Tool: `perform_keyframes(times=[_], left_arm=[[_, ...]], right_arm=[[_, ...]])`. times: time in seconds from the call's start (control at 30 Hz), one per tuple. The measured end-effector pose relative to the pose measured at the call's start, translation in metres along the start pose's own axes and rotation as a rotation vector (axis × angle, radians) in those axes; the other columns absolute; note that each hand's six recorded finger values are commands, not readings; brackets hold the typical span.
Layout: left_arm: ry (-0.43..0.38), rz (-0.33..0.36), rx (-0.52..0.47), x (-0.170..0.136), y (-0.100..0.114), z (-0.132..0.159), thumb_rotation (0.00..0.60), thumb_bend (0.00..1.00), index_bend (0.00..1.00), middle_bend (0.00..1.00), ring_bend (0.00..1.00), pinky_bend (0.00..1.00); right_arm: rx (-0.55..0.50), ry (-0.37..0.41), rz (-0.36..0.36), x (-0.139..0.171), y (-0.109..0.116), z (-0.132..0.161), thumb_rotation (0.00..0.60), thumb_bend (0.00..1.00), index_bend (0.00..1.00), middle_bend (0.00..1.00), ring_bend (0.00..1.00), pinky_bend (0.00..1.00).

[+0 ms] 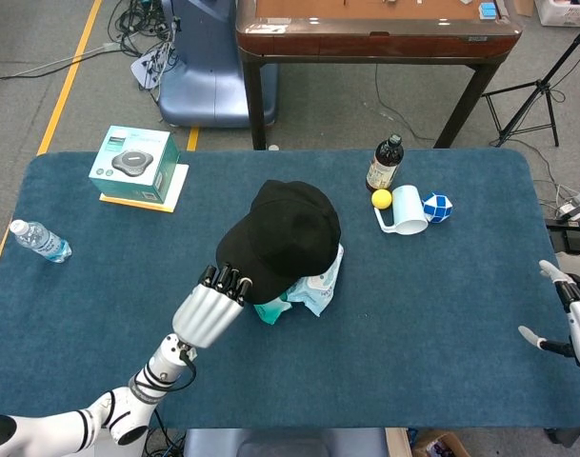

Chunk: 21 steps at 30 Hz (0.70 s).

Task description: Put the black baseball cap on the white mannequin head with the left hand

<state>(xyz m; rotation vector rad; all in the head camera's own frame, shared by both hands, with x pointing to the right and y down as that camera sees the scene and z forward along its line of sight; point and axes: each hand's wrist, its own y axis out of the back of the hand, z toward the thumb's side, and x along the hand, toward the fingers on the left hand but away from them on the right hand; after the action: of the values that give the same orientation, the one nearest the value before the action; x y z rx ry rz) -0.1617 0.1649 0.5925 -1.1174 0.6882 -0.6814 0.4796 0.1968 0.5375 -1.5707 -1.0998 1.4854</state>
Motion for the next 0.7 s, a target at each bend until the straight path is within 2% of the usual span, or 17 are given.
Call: perform_keyframes(times=[0.3, 0.4, 0.47, 0.53, 0.7], left_arm=[[0.048, -0.129, -0.007, -0.006, -0.008, -0.006, 0.6, 0.34, 0.28, 0.68, 0.48, 0.72], [0.061, -0.174, -0.003, -0.01, -0.009, -0.007, 0.6, 0.33, 0.19, 0.67, 0.48, 0.72], [0.071, -0.205, 0.009, -0.013, -0.01, -0.009, 0.6, 0.26, 0.08, 0.65, 0.47, 0.72], [0.082, -0.235, 0.016, -0.017, -0.01, -0.011, 0.6, 0.19, 0.02, 0.64, 0.46, 0.71], [0.111, -0.265, 0.032, -0.025, -0.008, -0.017, 0.6, 0.06, 0.0, 0.62, 0.46, 0.72]], right_arm=[[-0.003, -0.001, -0.001, 0.0, 0.001, -0.001, 0.6, 0.0, 0.08, 0.24, 0.18, 0.26], [0.0, 0.001, 0.002, 0.0, 0.0, 0.0, 0.6, 0.0, 0.08, 0.24, 0.18, 0.26], [0.001, 0.0, 0.002, 0.0, -0.001, 0.0, 0.6, 0.0, 0.08, 0.24, 0.18, 0.26], [0.002, 0.0, 0.003, -0.001, -0.001, 0.0, 0.6, 0.0, 0.08, 0.24, 0.18, 0.26], [0.005, 0.0, 0.004, -0.001, -0.001, 0.001, 0.6, 0.0, 0.08, 0.24, 0.18, 0.26]])
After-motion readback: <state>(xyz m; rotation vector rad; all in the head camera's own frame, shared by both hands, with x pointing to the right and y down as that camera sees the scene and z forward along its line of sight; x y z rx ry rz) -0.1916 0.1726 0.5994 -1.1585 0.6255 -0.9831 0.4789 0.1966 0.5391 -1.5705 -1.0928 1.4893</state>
